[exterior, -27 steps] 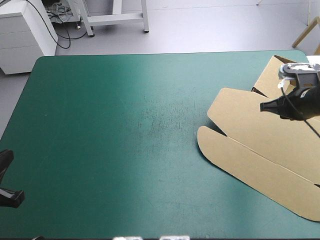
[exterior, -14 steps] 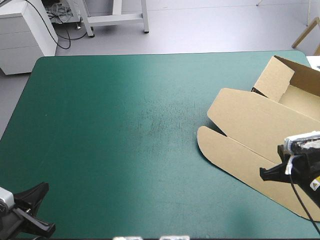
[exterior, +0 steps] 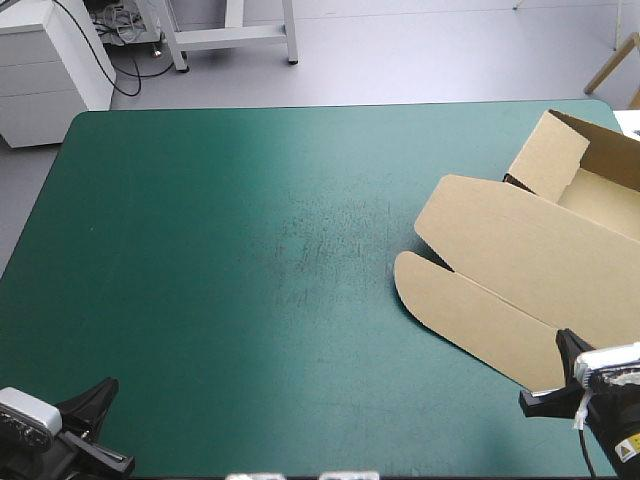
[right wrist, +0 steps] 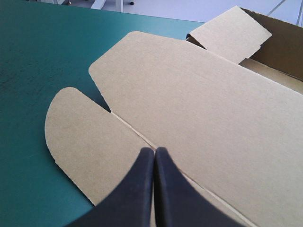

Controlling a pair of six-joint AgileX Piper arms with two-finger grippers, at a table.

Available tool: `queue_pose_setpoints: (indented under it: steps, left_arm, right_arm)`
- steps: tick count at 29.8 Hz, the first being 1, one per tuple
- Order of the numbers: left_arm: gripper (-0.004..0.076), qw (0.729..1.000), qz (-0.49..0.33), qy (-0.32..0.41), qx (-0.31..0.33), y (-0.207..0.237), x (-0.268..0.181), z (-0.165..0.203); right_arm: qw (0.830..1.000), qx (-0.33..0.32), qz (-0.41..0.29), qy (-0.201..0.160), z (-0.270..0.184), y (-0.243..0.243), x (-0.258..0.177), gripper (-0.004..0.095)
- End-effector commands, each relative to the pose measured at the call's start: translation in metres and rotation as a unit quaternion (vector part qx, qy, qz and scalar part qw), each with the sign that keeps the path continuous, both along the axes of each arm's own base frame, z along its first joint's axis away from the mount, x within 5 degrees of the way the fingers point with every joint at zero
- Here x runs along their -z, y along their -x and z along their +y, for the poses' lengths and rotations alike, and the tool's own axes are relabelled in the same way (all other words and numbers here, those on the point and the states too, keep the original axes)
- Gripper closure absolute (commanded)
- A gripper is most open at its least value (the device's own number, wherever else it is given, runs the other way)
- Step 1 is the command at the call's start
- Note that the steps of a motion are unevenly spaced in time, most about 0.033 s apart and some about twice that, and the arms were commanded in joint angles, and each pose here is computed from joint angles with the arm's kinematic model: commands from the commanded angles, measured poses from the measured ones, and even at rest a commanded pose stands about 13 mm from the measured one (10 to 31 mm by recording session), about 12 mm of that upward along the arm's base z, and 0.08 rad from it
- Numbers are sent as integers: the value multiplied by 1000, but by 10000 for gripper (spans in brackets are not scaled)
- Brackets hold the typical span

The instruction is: Fold the box

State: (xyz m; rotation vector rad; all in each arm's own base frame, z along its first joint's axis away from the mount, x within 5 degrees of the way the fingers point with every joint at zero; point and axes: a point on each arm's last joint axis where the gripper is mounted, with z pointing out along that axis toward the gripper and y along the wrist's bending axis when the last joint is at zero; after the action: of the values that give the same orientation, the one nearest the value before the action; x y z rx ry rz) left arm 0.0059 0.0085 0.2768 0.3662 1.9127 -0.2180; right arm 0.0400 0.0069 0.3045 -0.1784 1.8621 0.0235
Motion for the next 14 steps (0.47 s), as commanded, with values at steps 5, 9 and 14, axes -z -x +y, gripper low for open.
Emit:
queue_pose_setpoints:
  steps: [5, 9, 14]
  left_arm:
    - [734, 998, -66, -4, -15, 0, -13, 5]
    - [734, 998, -64, -4, -16, 0, -13, 6]
    - [734, 998, -64, -4, -16, 0, -13, 6]
  right_arm:
    - [995, 0, -98, -12, -1, 18, -10, 927]
    - [994, 0, -109, -13, -1, 22, -10, 927]
    - [994, 0, -109, -13, -1, 22, -10, 927]
